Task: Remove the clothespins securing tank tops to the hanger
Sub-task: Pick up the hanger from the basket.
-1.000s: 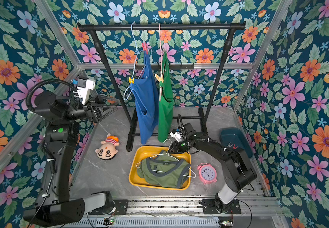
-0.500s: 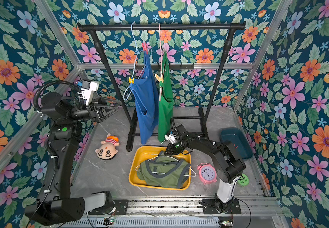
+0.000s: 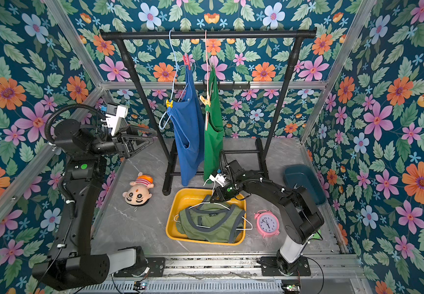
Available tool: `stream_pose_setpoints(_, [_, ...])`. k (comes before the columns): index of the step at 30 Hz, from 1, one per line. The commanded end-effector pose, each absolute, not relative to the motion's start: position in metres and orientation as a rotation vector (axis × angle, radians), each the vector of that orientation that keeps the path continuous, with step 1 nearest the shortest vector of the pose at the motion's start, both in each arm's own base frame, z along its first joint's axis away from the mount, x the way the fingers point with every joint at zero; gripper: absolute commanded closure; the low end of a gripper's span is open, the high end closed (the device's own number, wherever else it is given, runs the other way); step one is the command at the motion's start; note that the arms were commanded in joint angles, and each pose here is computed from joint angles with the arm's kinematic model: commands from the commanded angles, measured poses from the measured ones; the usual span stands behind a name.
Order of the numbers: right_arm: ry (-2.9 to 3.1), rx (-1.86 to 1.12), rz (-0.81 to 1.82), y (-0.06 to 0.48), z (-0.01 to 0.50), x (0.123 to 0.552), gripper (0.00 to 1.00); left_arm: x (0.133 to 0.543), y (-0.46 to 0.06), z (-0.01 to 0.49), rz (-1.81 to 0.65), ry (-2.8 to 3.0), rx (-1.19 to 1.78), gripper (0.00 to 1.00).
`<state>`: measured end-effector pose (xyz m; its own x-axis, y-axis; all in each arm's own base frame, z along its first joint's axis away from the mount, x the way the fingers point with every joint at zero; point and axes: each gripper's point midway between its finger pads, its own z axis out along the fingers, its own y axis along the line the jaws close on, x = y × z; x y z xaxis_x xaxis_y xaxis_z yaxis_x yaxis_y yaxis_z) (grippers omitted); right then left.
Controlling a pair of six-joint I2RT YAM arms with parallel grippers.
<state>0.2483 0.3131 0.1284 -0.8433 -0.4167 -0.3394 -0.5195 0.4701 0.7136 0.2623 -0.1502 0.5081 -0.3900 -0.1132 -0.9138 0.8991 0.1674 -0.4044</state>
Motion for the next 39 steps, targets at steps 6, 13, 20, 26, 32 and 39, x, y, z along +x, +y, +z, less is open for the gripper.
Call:
stream_pose_setpoints(6, [2.529, -0.961, 1.439, 0.321, 0.148, 0.226, 0.87, 0.259, -0.150, 0.513, -1.370, 1.502, 0.811, 0.15])
stream_pose_setpoints(13, [2.405, -0.992, 1.354, 0.321, 0.169, 0.235, 1.00, 0.262, -0.150, 0.507, -1.370, 1.511, 0.784, 0.15])
stream_pose_setpoints(20, [2.225, -1.010, 1.194, 0.313, 0.201, 0.246, 1.00, 0.262, -0.146, 0.502, -1.351, 1.522, 0.757, 0.15])
stream_pose_setpoints(26, [2.106, -0.992, 1.116, 0.302, 0.246, 0.244, 1.00, 0.286, -0.137, 0.467, -1.163, 1.626, 0.674, 0.13])
stream_pose_setpoints(32, [2.018, -0.952, 1.048, 0.289, 0.279, 0.241, 1.00, 0.290, -0.132, 0.422, -0.971, 1.788, 0.685, 0.11])
stream_pose_setpoints(39, [1.933, -0.931, 1.056, 0.287, 0.312, 0.237, 1.00, 0.263, -0.147, 0.366, -0.755, 1.926, 0.816, 0.07])
